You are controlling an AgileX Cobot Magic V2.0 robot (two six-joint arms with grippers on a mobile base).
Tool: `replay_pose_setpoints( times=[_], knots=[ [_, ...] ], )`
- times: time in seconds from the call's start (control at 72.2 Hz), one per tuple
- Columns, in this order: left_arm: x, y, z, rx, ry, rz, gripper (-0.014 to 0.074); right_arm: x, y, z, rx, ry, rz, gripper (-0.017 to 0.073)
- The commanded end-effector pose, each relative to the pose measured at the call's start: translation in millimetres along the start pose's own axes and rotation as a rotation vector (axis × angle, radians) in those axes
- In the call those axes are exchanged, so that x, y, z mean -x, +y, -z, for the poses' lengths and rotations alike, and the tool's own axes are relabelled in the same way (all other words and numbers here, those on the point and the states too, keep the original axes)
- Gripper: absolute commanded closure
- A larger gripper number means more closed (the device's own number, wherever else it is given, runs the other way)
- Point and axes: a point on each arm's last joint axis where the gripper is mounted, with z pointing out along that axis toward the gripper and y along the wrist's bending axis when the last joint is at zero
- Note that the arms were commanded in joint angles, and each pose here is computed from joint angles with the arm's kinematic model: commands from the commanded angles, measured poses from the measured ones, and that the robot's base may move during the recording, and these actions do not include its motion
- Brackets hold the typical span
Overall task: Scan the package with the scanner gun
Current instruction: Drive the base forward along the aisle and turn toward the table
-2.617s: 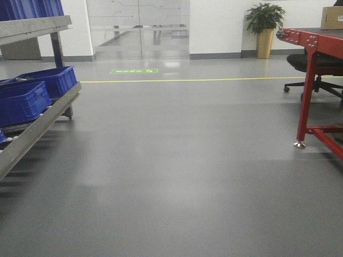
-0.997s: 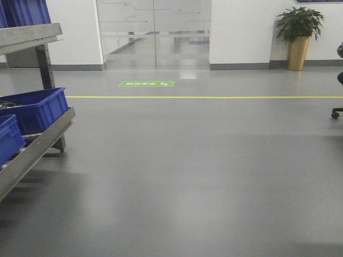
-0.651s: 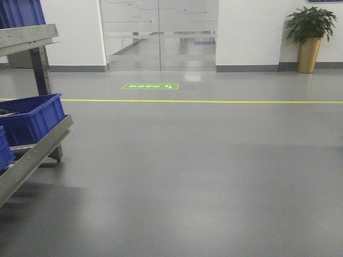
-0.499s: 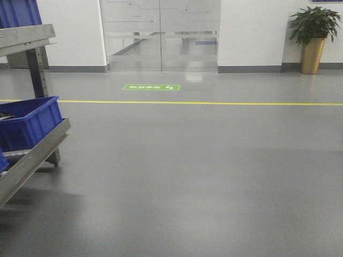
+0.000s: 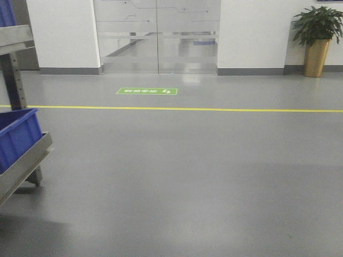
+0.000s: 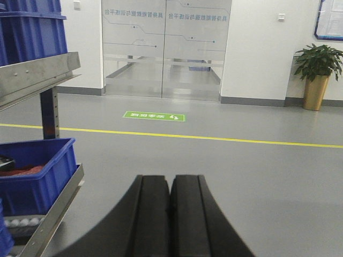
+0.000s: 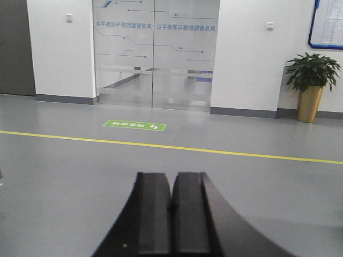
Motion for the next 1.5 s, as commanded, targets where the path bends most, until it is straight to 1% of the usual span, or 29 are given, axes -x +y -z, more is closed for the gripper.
replay_pose_setpoints(
  times=[0.0, 1.482],
  knots=[
    [2.2, -0.3, 0.4, -0.005, -0.019, 0.001, 0.0705, 2.4, -0.1, 0.3, -0.001, -0.027, 0.003, 0.0728],
    [2.2, -0.3, 0.4, -0.005, -0.019, 0.001, 0.0705, 2.4, -0.1, 0.3, -0.001, -0.027, 0.003, 0.0728]
  ],
)
